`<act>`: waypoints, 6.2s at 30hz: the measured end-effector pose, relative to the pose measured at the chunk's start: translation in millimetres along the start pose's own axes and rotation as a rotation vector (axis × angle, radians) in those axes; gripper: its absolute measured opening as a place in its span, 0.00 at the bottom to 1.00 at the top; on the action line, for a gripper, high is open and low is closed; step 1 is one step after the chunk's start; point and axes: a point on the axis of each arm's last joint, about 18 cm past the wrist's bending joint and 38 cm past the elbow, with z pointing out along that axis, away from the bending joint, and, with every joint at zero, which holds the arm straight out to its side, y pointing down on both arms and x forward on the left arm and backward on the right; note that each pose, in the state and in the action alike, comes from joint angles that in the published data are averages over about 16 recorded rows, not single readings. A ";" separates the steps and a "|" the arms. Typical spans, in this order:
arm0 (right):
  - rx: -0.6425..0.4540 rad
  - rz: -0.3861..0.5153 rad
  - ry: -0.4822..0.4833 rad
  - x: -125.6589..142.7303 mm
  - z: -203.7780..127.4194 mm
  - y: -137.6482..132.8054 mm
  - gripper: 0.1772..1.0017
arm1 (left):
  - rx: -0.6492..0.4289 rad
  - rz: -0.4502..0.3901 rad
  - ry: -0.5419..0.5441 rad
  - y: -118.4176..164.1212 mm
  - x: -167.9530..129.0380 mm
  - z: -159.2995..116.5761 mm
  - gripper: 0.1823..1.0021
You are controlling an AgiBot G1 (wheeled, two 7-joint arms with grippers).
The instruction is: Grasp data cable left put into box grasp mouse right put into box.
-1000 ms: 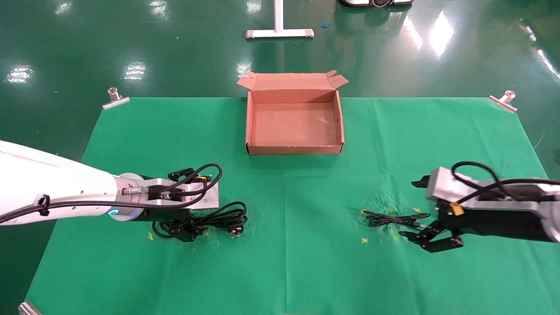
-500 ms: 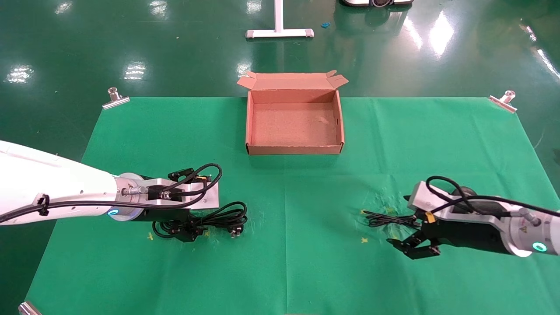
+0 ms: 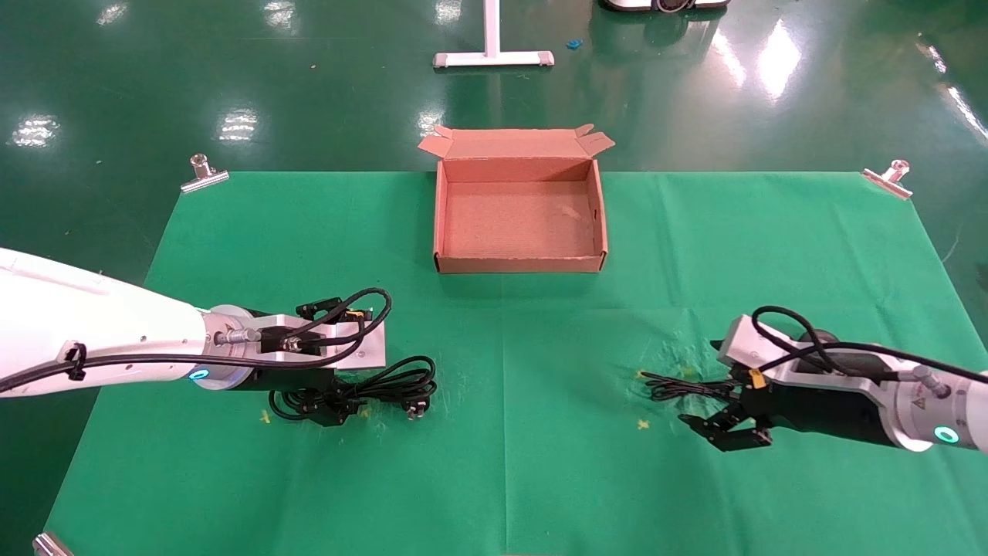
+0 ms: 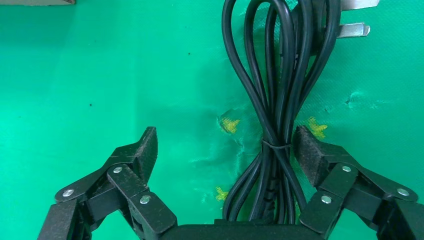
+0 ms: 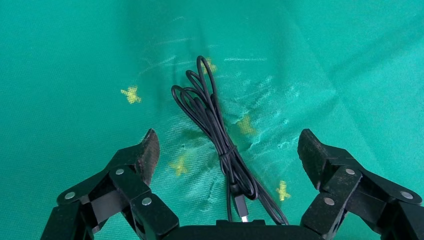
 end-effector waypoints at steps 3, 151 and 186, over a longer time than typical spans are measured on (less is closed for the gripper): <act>0.000 0.000 -0.002 -0.1 -0.5 -0.3 0.97 | 0.000 -0.001 0.000 0.1 -0.1 0.1 0.96; 0.327 -0.278 0.186 86.4 46.5 -221.1 0.04 | 0.103 -0.192 -0.363 23.5 -104.4 -69.1 1.00; 0.574 -0.059 -0.095 28.7 -12.7 -162.5 0.74 | 0.104 -0.194 -0.362 23.4 -104.5 -68.6 1.00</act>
